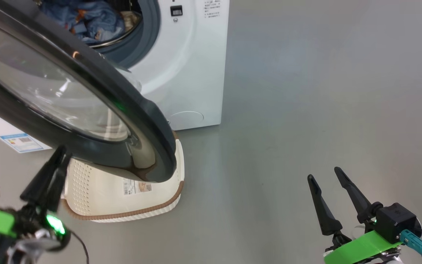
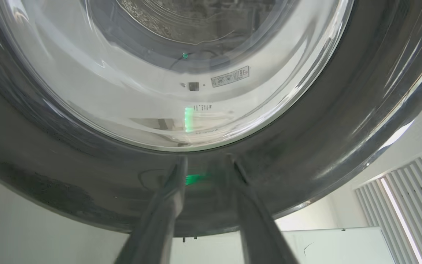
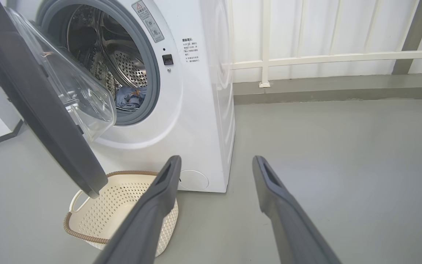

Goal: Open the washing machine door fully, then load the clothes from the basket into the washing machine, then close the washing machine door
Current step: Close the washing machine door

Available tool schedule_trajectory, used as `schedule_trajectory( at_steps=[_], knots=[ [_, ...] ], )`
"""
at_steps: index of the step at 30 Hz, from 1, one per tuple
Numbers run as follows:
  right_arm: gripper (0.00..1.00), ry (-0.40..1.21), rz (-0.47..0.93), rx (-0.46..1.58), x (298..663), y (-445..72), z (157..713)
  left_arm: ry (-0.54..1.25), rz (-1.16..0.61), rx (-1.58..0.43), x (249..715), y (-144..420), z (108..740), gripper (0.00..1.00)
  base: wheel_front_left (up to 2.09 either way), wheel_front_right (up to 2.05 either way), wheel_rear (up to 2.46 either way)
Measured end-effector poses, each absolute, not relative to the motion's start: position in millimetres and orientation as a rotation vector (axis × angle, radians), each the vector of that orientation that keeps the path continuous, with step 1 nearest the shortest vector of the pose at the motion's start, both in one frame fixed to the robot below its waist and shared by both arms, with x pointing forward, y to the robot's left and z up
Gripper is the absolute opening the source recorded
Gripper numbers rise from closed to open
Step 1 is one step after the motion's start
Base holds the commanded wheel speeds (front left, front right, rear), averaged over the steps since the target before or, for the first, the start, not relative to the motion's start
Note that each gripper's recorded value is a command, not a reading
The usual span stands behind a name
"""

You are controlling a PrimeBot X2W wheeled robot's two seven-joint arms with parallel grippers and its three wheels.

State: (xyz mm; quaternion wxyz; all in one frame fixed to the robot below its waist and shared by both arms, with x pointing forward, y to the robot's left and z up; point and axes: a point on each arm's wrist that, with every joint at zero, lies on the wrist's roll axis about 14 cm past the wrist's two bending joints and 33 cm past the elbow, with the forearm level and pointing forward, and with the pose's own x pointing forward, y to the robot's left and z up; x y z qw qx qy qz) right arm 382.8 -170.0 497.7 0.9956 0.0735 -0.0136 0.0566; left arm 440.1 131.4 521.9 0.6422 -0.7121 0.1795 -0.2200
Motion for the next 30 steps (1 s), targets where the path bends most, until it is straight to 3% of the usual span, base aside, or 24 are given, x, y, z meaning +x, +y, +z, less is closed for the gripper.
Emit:
schedule_trajectory(
  at_steps=[13,17,22,30],
  knots=[
    [1.0,-0.061,0.135,0.147,377.8,-163.9,510.0,0.186,-0.292,-1.514,398.8,166.2,526.1,1.0,0.0,0.0,0.0],
    [1.0,-0.06,0.145,0.147,375.9,-161.1,511.5,0.077,-0.214,-1.33,395.7,182.1,537.4,1.0,0.0,0.0,0.0],
    [1.0,-0.081,0.153,0.141,374.4,-160.0,519.5,-0.03,-0.114,-0.954,384.2,193.9,541.7,1.0,0.0,0.0,0.0],
    [1.0,-0.075,0.147,0.136,367.8,-163.0,520.2,-0.085,-0.033,-0.396,366.7,197.3,542.1,1.0,0.0,0.0,0.0]
  ],
)
